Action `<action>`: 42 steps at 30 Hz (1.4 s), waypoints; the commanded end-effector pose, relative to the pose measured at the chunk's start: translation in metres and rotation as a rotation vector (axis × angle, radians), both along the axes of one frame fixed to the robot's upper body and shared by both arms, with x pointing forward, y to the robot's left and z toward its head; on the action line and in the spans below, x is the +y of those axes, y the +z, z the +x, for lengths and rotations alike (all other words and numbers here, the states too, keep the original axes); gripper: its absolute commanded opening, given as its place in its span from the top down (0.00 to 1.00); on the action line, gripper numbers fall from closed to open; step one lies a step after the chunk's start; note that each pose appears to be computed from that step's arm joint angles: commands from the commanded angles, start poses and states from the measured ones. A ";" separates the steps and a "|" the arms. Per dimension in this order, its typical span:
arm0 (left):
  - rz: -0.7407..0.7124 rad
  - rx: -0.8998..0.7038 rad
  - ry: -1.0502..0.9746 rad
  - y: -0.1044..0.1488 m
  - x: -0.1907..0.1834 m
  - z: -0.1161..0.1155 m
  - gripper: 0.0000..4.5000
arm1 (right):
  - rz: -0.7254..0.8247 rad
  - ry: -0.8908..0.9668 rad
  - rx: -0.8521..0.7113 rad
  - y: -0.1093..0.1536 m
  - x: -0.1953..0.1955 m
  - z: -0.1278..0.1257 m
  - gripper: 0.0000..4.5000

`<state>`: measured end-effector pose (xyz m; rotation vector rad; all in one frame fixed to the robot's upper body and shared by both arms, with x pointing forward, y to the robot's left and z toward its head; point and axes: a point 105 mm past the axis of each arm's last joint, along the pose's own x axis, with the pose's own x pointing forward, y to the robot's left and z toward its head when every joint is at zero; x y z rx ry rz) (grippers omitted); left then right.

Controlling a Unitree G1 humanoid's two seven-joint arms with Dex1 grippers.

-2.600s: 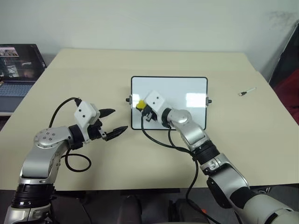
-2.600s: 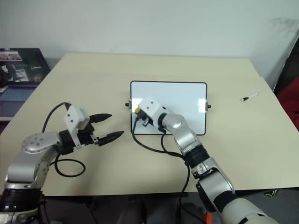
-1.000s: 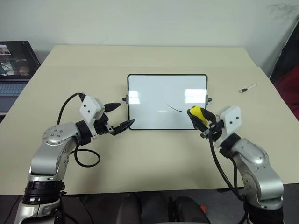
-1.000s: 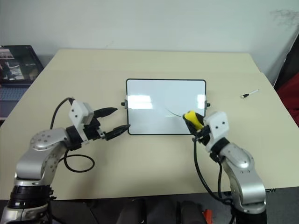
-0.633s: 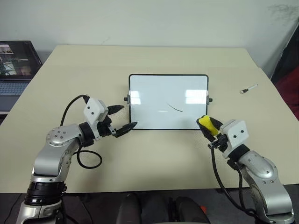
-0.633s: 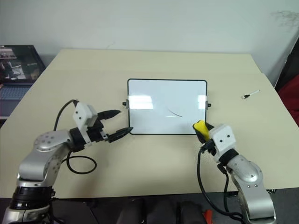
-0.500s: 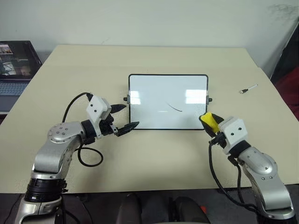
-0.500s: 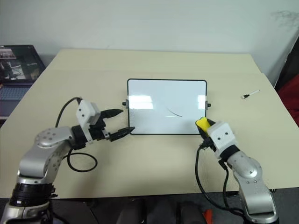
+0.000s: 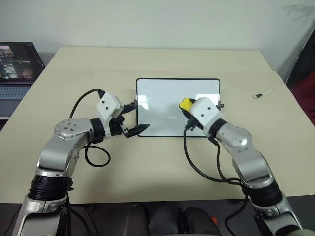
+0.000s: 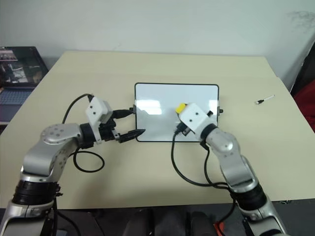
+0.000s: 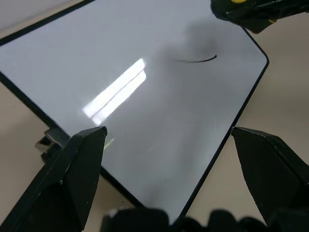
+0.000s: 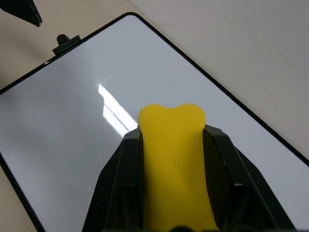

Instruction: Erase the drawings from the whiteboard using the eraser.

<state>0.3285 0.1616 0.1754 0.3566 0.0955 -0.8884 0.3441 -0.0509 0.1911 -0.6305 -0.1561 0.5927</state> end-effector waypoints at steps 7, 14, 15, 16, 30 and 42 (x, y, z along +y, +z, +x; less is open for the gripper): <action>0.020 -0.032 -0.097 0.008 -0.007 -0.002 0.00 | -0.050 0.017 0.055 0.011 0.030 0.037 0.71; 0.019 -0.031 -0.124 0.005 -0.013 -0.003 0.00 | -0.134 -0.032 0.167 -0.030 0.012 0.049 0.71; 0.018 -0.031 -0.126 0.005 -0.013 -0.004 0.00 | -0.144 -0.044 0.178 -0.036 0.006 0.049 0.71; 0.018 -0.031 -0.127 0.005 -0.013 -0.004 0.00 | -0.154 -0.059 0.197 -0.044 -0.001 0.049 0.71; 0.021 -0.031 -0.134 0.004 -0.014 -0.003 0.00 | -0.199 -0.244 0.394 -0.107 -0.079 0.030 0.71; 0.022 -0.028 -0.128 0.003 -0.012 -0.003 0.00 | 0.000 -0.014 0.180 0.002 -0.017 0.014 0.71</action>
